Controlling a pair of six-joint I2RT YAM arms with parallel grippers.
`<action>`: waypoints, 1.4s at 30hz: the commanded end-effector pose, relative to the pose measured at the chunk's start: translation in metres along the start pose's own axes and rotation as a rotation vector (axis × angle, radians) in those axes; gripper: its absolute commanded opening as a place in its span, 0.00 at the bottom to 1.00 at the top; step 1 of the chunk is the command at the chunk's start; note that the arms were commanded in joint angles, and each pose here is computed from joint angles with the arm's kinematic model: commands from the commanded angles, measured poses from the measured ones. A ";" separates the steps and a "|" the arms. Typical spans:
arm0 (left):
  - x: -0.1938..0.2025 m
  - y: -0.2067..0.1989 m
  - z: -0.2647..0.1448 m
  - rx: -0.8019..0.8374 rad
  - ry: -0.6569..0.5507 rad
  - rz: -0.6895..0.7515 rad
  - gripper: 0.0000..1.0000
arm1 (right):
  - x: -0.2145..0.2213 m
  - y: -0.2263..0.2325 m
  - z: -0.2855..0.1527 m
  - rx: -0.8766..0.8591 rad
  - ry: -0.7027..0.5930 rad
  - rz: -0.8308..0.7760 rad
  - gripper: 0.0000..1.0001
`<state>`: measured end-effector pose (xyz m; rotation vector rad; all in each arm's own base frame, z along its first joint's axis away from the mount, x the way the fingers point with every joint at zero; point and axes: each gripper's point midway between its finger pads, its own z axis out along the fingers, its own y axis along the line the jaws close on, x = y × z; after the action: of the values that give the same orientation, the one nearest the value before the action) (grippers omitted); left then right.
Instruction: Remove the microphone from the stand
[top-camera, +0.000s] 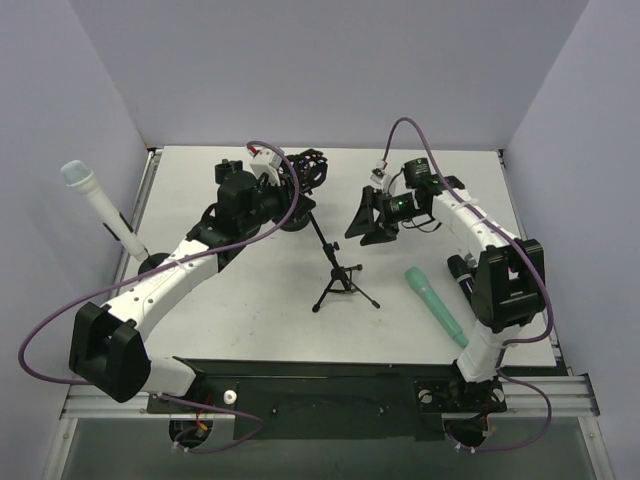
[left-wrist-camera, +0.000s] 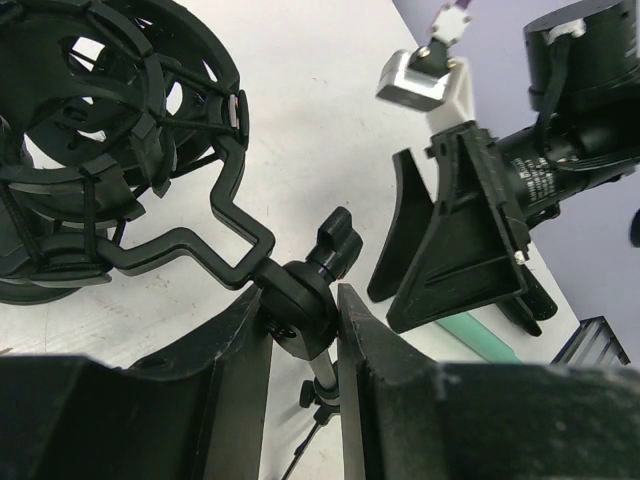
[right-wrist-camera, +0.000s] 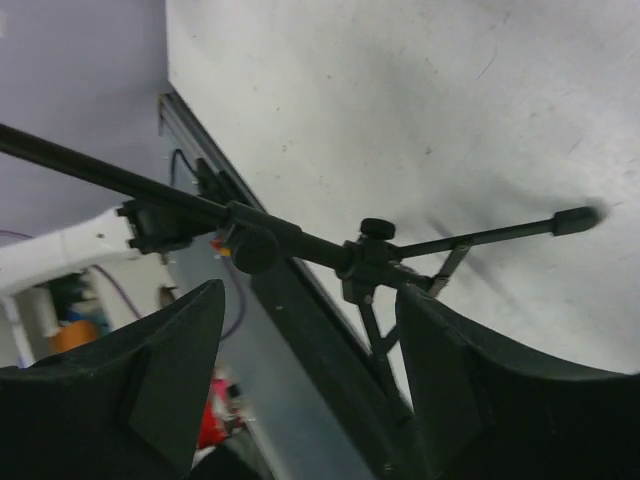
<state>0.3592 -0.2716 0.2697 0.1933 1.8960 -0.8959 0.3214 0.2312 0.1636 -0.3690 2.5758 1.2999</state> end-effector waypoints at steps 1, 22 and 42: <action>-0.043 -0.027 -0.010 0.081 -0.129 0.042 0.00 | -0.017 0.041 0.010 -0.188 -0.027 0.336 0.60; -0.047 -0.026 -0.015 0.075 -0.151 0.049 0.00 | 0.003 0.038 0.038 -0.275 0.072 0.518 0.41; -0.043 -0.018 -0.021 0.053 -0.156 0.054 0.00 | 0.030 0.066 0.036 -0.365 0.183 0.496 0.29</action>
<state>0.3551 -0.2673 0.2732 0.2130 1.8705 -0.8819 0.2987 0.2878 0.1543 0.2250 2.7024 1.8799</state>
